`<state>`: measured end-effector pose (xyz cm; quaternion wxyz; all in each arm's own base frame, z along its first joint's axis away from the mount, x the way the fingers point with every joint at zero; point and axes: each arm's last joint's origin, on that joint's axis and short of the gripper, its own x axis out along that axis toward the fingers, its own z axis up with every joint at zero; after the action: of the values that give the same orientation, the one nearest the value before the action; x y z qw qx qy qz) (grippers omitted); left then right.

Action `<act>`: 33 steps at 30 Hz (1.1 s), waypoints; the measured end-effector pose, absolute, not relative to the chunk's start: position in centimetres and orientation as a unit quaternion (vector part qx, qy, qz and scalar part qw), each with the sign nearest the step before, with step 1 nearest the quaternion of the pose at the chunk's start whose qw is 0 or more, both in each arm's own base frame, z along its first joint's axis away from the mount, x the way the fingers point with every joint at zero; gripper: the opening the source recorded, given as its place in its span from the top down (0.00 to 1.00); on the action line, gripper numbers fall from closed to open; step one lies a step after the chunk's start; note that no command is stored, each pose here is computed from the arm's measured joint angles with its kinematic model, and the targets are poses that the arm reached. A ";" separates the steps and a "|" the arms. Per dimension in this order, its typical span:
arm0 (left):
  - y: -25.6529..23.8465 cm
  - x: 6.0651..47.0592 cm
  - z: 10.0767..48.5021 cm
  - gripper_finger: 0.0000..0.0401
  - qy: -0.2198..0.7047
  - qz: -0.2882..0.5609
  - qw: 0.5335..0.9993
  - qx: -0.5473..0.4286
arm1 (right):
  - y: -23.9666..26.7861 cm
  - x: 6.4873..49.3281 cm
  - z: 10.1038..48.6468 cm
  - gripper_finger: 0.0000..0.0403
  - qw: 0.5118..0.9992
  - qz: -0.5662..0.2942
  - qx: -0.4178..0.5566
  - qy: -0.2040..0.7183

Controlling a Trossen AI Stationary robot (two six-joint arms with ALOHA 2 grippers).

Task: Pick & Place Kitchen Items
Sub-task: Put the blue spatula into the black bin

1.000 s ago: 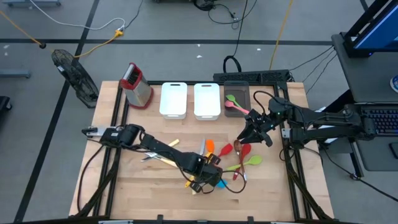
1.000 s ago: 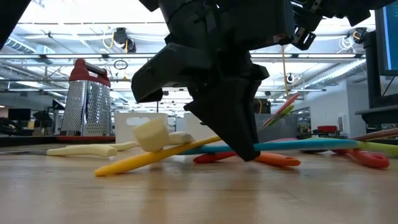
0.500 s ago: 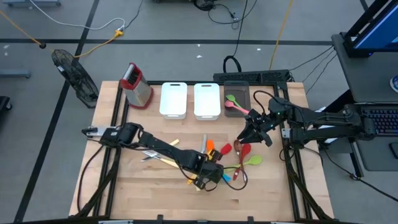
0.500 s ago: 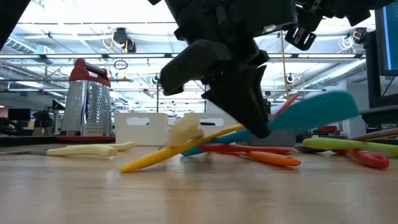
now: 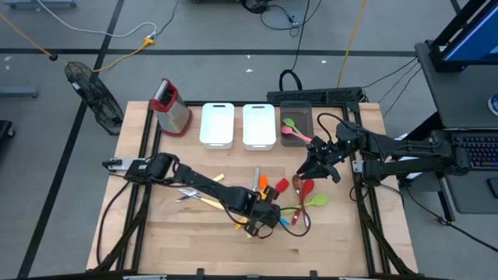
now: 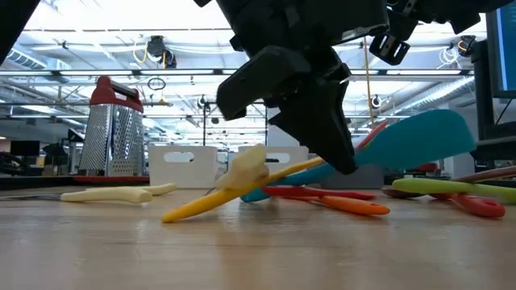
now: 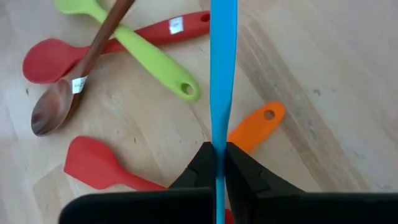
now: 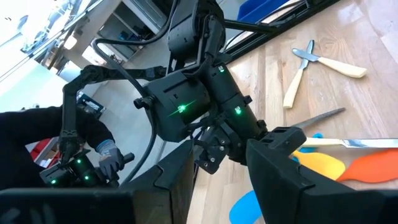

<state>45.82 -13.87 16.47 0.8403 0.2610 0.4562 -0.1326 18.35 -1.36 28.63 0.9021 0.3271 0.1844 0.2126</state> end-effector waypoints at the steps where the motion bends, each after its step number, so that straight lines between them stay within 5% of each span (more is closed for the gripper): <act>1: -13.7 45.9 16.5 0.98 0.456 -0.128 0.844 0.251 | -1.4 18.4 28.6 0.65 0.902 0.213 0.327 0.184; 15: -11.6 48.2 18.8 0.99 0.358 -0.088 0.922 0.114 | -1.4 18.3 28.6 0.65 0.902 0.212 0.328 0.187; 33: -11.8 48.5 20.9 0.98 0.304 -0.049 0.950 0.054 | -1.3 18.3 28.6 0.65 0.901 0.214 0.328 0.187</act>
<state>48.45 -11.76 20.94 0.9499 0.0539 0.3040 -0.0492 18.34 -1.35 28.58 0.9010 0.3280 0.1872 0.2136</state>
